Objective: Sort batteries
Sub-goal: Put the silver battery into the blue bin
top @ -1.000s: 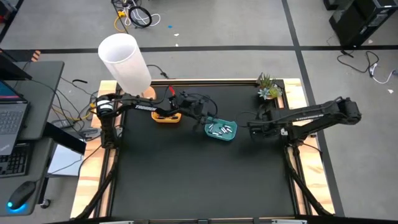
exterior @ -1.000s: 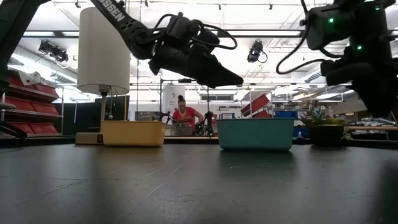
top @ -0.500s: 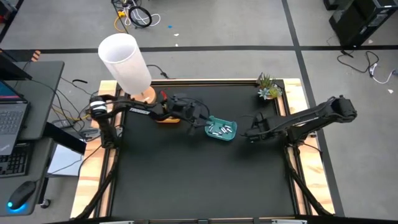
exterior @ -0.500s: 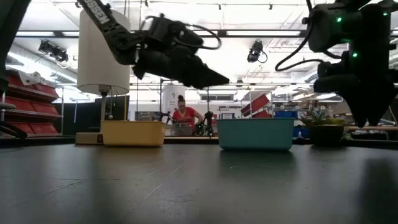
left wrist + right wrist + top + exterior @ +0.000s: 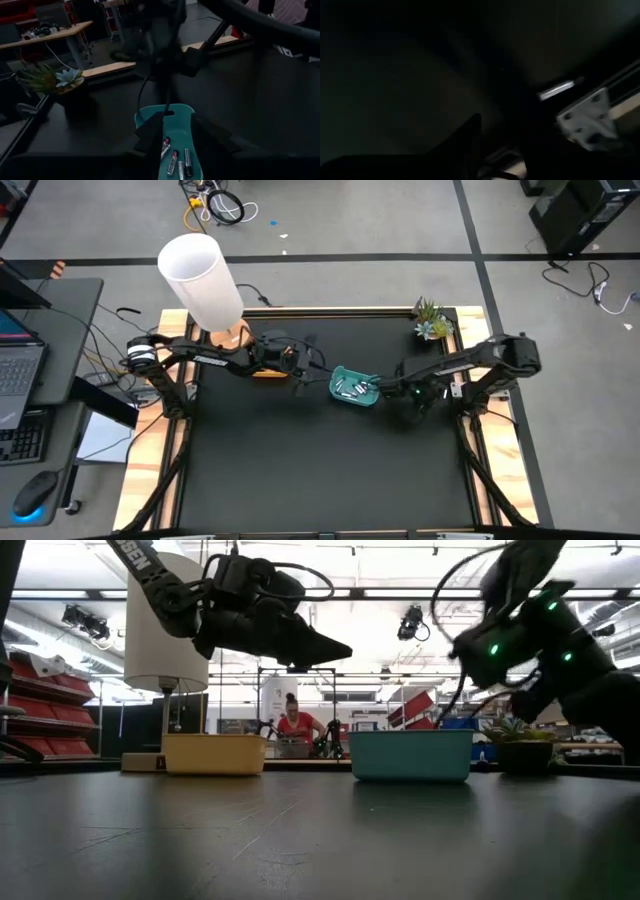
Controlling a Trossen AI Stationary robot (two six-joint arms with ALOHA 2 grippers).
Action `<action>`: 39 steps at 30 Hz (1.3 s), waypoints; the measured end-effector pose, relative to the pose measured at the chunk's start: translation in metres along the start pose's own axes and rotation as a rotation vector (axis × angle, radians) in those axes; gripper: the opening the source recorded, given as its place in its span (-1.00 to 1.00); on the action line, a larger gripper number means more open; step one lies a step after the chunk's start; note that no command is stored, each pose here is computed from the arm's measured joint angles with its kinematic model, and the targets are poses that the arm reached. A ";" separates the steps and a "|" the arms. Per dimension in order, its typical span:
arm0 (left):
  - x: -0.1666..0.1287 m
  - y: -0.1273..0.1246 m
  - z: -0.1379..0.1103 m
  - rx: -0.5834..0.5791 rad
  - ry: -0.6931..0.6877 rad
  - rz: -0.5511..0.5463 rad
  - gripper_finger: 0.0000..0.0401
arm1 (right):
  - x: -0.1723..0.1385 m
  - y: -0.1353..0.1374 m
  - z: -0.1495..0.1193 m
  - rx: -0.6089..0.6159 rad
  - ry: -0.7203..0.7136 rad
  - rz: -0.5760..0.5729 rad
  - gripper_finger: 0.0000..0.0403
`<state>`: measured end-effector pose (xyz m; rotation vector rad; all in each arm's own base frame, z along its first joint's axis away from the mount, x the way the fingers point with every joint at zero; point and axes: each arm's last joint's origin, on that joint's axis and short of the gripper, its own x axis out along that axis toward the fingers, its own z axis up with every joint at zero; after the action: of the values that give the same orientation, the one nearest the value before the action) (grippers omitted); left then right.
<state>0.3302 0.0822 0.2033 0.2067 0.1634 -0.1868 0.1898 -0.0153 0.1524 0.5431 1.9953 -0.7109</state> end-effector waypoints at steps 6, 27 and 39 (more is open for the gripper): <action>0.000 0.000 -0.001 -0.006 0.007 -0.002 -0.42 | 0.016 -0.009 0.022 -0.130 0.159 -0.081 -0.27; -0.001 -0.001 -0.010 0.018 0.108 0.027 -0.42 | -0.044 -0.042 0.010 -0.027 -0.175 -0.021 0.13; -0.001 -0.002 -0.013 0.000 0.142 0.014 -0.42 | 0.007 -0.045 0.004 -0.161 -0.016 -0.022 0.35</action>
<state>0.3269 0.0830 0.1900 0.2209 0.3031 -0.1586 0.1608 -0.0505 0.1569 0.4195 2.0254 -0.5598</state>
